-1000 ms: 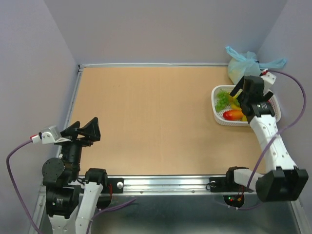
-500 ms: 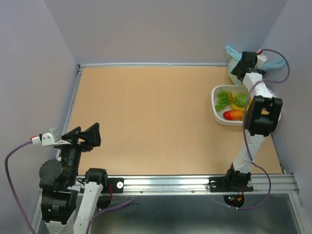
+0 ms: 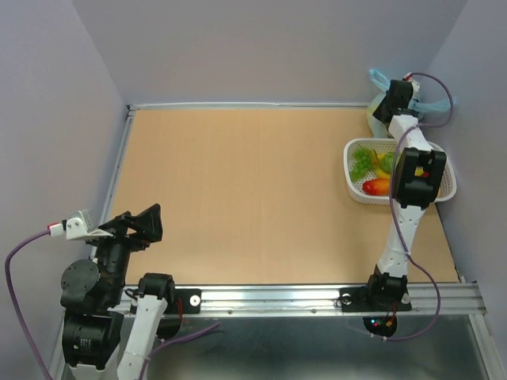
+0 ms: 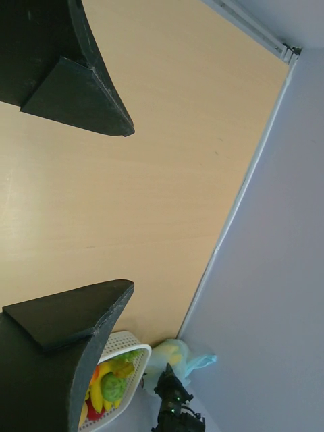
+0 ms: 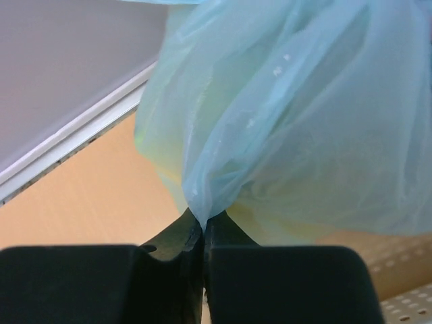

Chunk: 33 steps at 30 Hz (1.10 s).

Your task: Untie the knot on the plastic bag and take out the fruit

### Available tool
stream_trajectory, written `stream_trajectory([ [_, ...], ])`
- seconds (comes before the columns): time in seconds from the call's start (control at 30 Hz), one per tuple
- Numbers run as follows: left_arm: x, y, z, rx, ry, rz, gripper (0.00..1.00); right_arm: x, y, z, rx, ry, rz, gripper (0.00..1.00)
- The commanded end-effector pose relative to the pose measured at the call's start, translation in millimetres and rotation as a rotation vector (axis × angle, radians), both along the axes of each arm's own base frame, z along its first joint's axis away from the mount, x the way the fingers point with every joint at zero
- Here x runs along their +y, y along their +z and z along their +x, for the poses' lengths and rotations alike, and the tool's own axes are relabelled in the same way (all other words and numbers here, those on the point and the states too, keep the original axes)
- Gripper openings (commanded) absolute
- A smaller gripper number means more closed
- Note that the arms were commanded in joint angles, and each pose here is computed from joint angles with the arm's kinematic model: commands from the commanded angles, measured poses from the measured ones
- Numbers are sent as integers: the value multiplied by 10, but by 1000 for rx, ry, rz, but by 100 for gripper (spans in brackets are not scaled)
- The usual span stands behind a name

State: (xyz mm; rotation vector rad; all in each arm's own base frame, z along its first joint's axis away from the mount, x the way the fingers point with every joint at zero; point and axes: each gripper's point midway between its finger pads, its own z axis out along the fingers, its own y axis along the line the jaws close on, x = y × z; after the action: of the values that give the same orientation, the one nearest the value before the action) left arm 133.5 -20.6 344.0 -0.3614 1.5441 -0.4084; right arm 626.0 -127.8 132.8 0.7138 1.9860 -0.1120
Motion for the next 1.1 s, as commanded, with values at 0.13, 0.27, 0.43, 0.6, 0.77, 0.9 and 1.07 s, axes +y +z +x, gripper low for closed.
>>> stream_trajectory([
  [0.13,25,94,-7,-39,15,-18,99,1227,733,180,-159,420,-42,0],
  [0.27,28,45,38,-13,21,-22,99,2462,962,-116,-178,704,-122,0],
  [0.43,-4,-69,57,34,12,-48,99,3717,849,-815,-146,958,-145,1],
  [0.6,-66,-195,60,69,-16,-71,99,4455,575,-1677,-76,1134,-161,1],
  [0.77,-166,-301,95,97,-63,-97,99,4767,249,-2715,18,1294,-119,1],
  [0.9,-275,-348,149,111,-114,-126,99,4521,-168,-3363,155,1293,-19,16],
  [1.07,-410,-463,278,148,-179,-138,99,4151,120,-3648,76,1239,1,70],
])
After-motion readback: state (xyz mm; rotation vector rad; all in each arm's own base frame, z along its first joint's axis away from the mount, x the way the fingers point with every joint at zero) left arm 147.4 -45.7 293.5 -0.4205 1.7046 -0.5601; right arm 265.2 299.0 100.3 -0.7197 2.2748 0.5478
